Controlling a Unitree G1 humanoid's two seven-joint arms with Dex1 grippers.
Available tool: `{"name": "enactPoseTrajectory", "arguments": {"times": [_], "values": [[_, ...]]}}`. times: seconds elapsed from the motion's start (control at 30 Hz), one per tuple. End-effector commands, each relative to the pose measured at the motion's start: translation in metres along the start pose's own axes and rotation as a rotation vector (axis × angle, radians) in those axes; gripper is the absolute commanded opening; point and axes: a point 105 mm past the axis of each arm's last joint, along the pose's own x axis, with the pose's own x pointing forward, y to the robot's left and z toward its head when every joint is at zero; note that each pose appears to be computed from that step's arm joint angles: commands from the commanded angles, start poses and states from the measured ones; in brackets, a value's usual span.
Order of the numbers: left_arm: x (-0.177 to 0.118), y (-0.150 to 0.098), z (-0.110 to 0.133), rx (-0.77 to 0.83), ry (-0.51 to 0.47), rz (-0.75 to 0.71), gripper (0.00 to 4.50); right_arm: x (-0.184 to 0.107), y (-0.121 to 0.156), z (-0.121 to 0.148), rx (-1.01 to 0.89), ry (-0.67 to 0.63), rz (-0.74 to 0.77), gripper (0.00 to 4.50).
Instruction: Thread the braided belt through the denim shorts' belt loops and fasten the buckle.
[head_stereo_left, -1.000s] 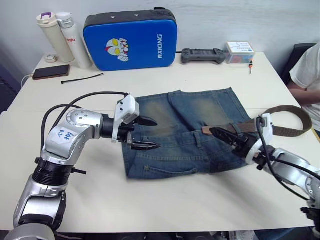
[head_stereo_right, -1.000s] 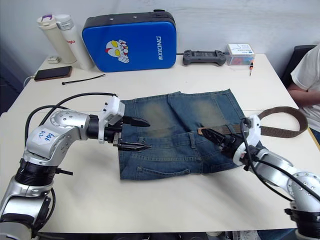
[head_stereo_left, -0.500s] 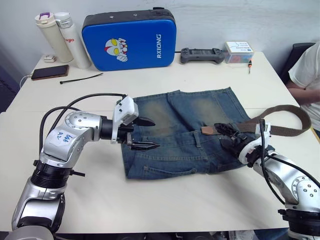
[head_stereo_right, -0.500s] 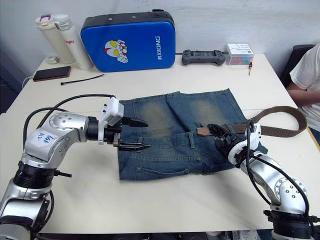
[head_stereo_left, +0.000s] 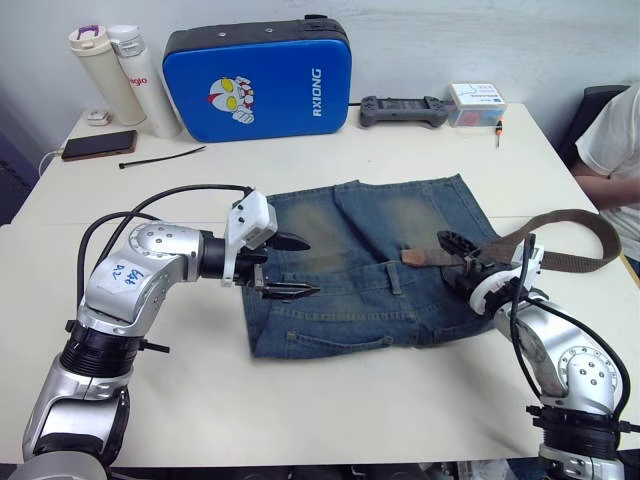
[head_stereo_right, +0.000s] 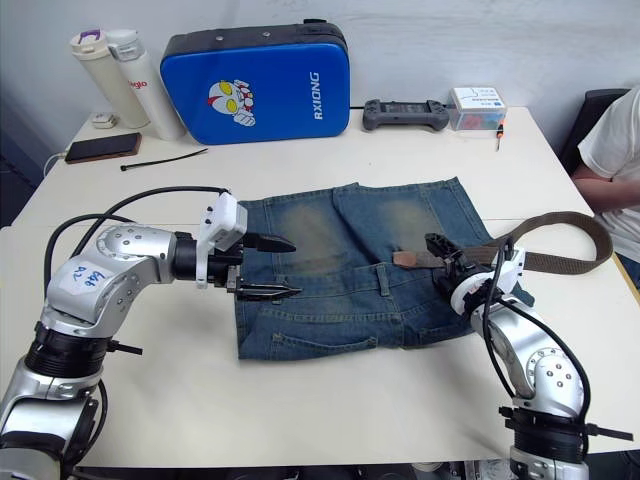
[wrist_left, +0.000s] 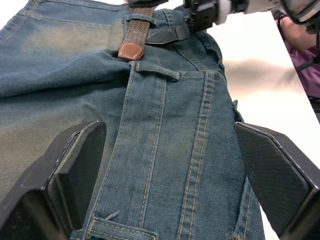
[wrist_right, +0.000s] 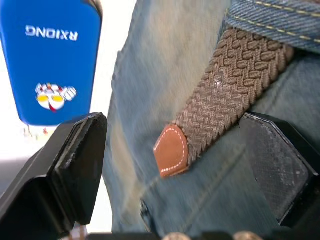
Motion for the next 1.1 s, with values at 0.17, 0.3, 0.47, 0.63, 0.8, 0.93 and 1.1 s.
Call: {"name": "enactPoseTrajectory", "arguments": {"times": [0.17, 0.3, 0.47, 0.63, 0.8, 0.93, 1.1], "values": [[-0.004, -0.002, 0.011, 0.040, -0.023, 0.009, 4.50, 0.009, -0.025, 0.019, 0.046, -0.115, -0.104, 4.42], [-0.005, -0.001, 0.012, 0.044, -0.022, 0.012, 4.50, 0.011, -0.044, 0.024, 0.063, -0.162, -0.179, 4.42], [-0.006, -0.001, 0.013, 0.045, -0.020, 0.017, 4.50, 0.011, -0.041, 0.021, 0.083, -0.175, -0.153, 3.50], [-0.010, 0.004, 0.020, 0.032, -0.064, 0.051, 4.50, 0.003, -0.032, 0.009, 0.098, -0.144, -0.109, 1.52], [-0.015, 0.005, 0.018, 0.021, -0.069, 0.075, 4.50, -0.004, -0.028, -0.001, 0.125, -0.126, -0.089, 0.04], [-0.018, 0.005, 0.017, 0.018, -0.070, 0.092, 4.50, -0.001, -0.013, -0.020, 0.088, -0.061, -0.043, 0.04], [-0.019, 0.006, 0.018, 0.019, -0.070, 0.100, 4.50, -0.005, 0.010, -0.042, 0.068, 0.039, 0.067, 0.04]]}}
